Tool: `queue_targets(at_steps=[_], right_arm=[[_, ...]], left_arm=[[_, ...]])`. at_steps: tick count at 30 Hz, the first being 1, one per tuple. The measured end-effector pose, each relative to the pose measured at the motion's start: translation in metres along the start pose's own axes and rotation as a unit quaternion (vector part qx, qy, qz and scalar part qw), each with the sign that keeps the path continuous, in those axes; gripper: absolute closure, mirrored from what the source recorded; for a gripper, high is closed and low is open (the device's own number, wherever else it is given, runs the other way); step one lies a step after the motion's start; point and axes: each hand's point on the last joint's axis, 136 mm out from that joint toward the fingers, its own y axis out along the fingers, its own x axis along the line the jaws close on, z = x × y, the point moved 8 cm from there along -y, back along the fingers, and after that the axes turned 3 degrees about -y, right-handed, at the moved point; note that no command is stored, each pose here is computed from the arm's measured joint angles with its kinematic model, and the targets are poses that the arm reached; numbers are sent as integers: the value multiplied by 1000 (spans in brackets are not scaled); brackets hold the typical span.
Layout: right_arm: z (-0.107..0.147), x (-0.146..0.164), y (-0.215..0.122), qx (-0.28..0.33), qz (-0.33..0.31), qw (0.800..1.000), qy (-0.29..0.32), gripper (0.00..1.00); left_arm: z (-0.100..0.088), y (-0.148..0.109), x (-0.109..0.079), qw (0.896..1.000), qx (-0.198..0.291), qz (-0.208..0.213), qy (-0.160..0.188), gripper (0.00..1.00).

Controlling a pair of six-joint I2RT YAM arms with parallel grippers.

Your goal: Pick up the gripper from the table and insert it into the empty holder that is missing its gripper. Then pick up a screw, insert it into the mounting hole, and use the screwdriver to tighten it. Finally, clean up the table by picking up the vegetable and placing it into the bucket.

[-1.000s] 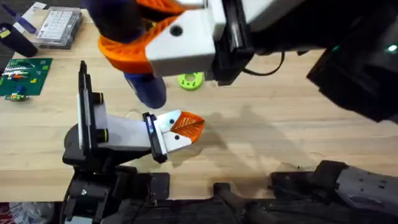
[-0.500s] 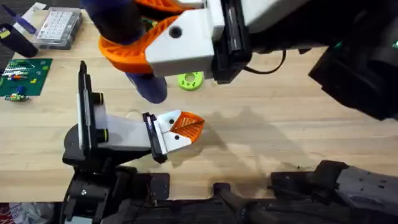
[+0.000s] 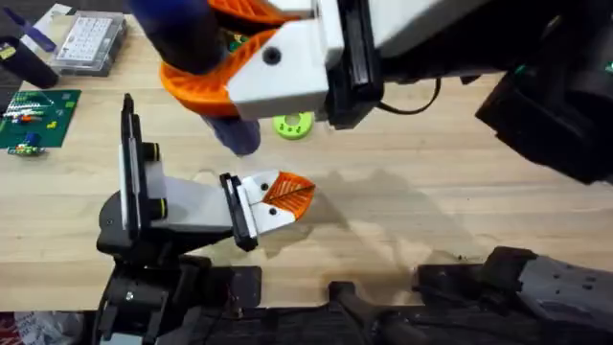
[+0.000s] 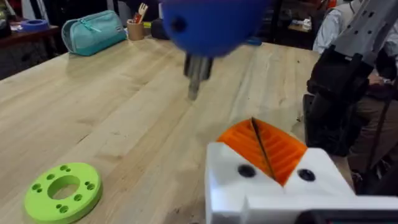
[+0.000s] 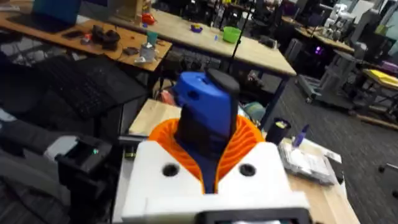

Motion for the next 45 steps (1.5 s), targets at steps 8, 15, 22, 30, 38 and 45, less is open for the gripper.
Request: queue_targets(at_steps=[8,15,22,30,38,45], right_arm=[[22,-11,-10,61,29,997,-25,944],[60,-32,-17,130,68,988,-55,945],[107,-59,-29,216,119,967,-70,944],[169,-83,-42,336,160,921,-115,945],[223,-94,-56,442,162,869,-154,944],[260,-104,-82,513,167,827,-161,945]], left_arm=[[0,0,0,1000,0,0,0,988],[0,0,0,1000,0,0,0,988],[0,0,0,1000,0,0,0,988],[0,0,0,1000,0,0,0,988],[0,0,0,1000,0,0,0,988],[0,0,0,1000,0,0,0,988]])
